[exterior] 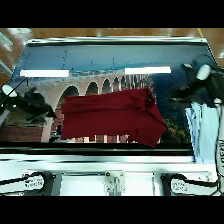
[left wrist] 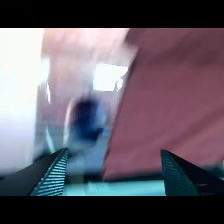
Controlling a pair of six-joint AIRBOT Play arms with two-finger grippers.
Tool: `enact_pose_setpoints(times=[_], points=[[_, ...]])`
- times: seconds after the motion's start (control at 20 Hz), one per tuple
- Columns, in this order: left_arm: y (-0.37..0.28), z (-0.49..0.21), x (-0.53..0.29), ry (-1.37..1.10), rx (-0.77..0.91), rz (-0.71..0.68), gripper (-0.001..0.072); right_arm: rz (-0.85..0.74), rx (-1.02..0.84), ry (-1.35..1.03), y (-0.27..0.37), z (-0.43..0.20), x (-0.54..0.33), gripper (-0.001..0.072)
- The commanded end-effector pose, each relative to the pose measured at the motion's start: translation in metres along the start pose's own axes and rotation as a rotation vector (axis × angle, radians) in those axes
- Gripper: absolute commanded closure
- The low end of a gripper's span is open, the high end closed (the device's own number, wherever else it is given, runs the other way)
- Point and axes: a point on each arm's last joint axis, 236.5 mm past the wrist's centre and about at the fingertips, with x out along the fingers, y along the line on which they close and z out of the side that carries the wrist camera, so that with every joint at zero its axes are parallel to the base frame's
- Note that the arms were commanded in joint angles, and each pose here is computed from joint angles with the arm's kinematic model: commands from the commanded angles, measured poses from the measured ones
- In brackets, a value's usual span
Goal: Fold the shirts.
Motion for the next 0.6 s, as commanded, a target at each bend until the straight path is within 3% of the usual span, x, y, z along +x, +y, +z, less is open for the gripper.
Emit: enact_pose_setpoints(times=[0.0,0.15,0.55], points=[[0.007,-0.053,0.027,0.108,-0.096,-0.121,0.0037,0.191,0.229,0.155,-0.011,-0.073,0.012,0.0136],[0.001,-0.064,0.057,0.097,-0.141,-0.197,0.0031,0.409,0.354,0.145,0.017,-0.087,0.031,0.0114],[-0.022,-0.069,0.086,0.143,-0.148,-0.238,0.0033,0.397,0.389,0.109,0.015,-0.081,0.042,0.0114]])
